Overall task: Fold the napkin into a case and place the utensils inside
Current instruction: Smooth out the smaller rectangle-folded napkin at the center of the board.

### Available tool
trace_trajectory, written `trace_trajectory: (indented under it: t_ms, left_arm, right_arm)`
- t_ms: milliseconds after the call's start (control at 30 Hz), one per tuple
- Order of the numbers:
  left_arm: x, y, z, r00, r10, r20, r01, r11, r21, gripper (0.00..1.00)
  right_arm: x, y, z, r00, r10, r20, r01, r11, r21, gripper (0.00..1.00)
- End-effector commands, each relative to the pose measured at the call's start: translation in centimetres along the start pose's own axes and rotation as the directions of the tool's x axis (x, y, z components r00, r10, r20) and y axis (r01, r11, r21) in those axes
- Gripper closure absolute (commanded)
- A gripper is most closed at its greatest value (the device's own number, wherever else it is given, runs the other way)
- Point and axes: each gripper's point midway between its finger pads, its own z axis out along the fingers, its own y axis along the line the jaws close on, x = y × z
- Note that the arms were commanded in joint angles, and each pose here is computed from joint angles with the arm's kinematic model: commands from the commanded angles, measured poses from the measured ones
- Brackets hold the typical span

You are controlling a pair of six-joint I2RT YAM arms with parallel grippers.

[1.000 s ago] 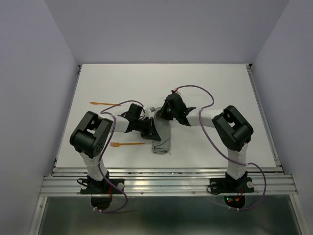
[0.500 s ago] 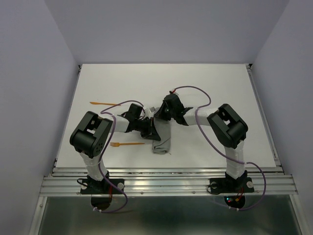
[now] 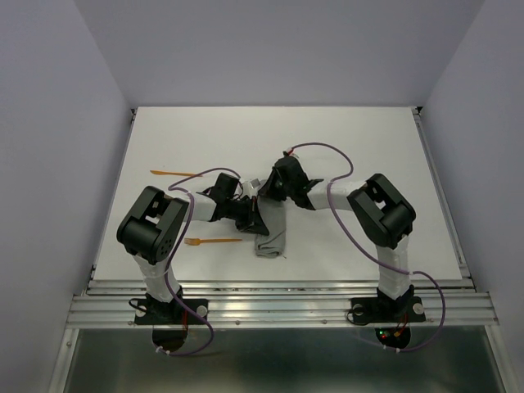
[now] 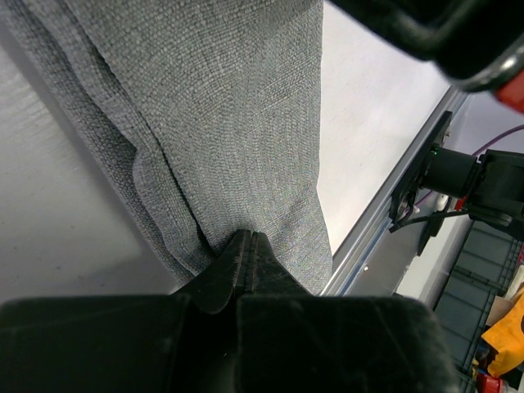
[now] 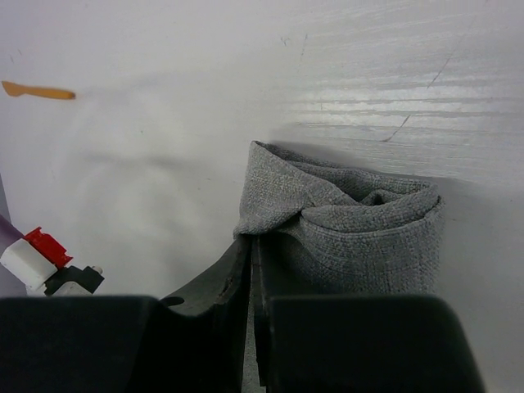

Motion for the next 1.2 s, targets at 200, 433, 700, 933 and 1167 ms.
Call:
trace_trajectory:
  t_ms: [200,433,700,933,1167]
  left_arm:
    - [-0.1,-0.5,-0.2,0.999,0.035,-0.007,-0.035,0.999,0.000,1.00]
    - [-0.1,-0.6,-0.3,0.999,0.037,-0.004,-0.037,0.999,0.000,1.00]
    - [-0.1,-0.5,-0.3,0.999,0.036,-0.003,-0.036,0.999,-0.005,1.00]
    - [-0.2,-0.5,-0.2,0.999,0.035,-0.003,-0.035,0.999,-0.005,1.00]
    - [-0.3,-0.5,-0.1,0.999,0.036,-0.005,-0.036,0.999,-0.003,1.00]
  right_arm:
    - [-6.0,3.5,-3.0,0.985,-0.050,0.163,0.060,0.997,-0.055,0.89]
    - [-6.4,2.4,-1.5,0.989,-0.059,0.139,0.060,0.998,-0.003,0.89]
    - [-5.4,1.8,-0.3,0.994,-0.078,0.075,0.079,0.997,-0.008,0.89]
    - [-4.3,0.8,-1.1,0.996,-0.077,0.052,0.077,0.997,-0.002,0.89]
    - [-2.4,-1.7,0.2,0.996,-0.093,0.000,0.093,0.994,0.052,0.90]
